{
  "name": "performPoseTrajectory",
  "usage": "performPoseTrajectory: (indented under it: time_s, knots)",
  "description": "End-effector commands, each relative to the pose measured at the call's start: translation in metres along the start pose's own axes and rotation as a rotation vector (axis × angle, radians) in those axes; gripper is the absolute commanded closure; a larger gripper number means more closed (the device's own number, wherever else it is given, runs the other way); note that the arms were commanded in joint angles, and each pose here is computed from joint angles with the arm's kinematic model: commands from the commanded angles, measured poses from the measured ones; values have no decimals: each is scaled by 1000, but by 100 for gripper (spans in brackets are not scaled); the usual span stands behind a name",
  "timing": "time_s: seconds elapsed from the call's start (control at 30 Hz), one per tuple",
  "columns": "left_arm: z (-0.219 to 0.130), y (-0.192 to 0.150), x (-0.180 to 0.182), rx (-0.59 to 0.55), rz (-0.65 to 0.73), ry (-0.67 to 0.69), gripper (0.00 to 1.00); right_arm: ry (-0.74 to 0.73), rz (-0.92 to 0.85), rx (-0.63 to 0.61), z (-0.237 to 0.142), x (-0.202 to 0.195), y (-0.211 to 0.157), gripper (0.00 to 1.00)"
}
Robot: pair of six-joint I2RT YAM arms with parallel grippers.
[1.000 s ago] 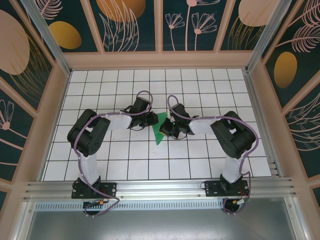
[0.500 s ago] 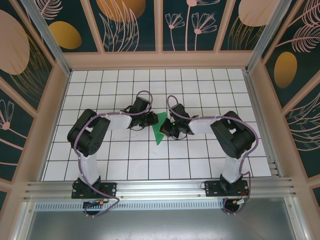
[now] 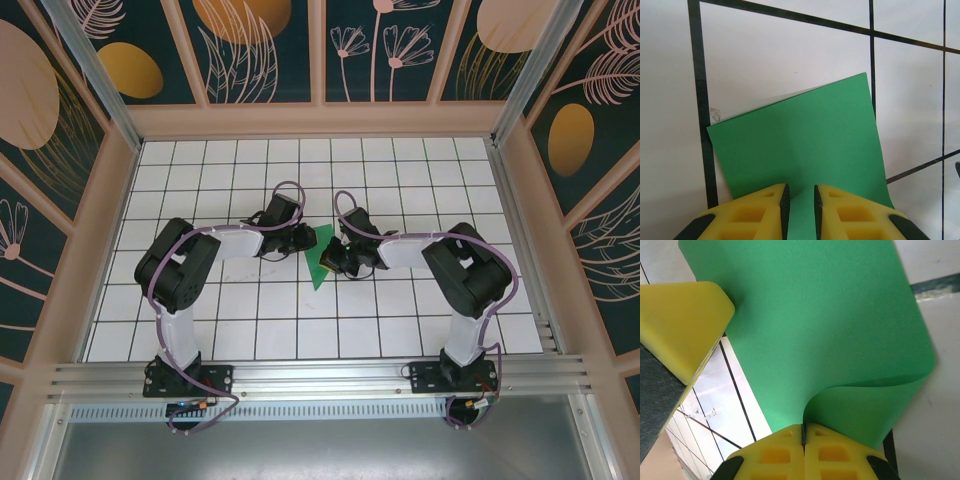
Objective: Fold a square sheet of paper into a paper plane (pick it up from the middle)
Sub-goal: Third fold the triangle at the center of the table.
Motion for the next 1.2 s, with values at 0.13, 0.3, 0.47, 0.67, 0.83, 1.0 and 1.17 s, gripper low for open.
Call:
performPoseTrajectory:
  time_s: [0.13,0.3,0.47,0.67,0.83,1.0,1.17]
  knots:
    - [4,-7,6,29,-10,6,76,-38,-11,8,2,-8,-6,92]
    - [2,-4,4,22,-12,3,75,-45,-10,15,4,-11,-7,87]
    - [-3,0,0,5,-14,-1,74,-50,-12,21,5,-13,-8,83]
    - [-18,14,-10,-43,-6,-5,71,-49,-16,33,7,-14,-10,75]
    - [-37,29,-16,-108,-13,12,67,-51,-19,39,8,-17,-12,64]
    - [-51,36,-11,-149,-39,21,65,-49,-28,38,8,-16,-12,56]
    - [-56,35,-10,-146,-48,10,64,-48,-28,36,7,-17,-11,51]
Point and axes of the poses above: each hand's point on the last joint's axis, 136 mm out from that joint toward the fingers, its own z axis out along the fingers, its own x axis along the line the jaws close on, y = z × x, the point moved 1 cm from there along -z, back along the fingers, and after that the axes turned 2 degrees about z, right-handed, at the moved point
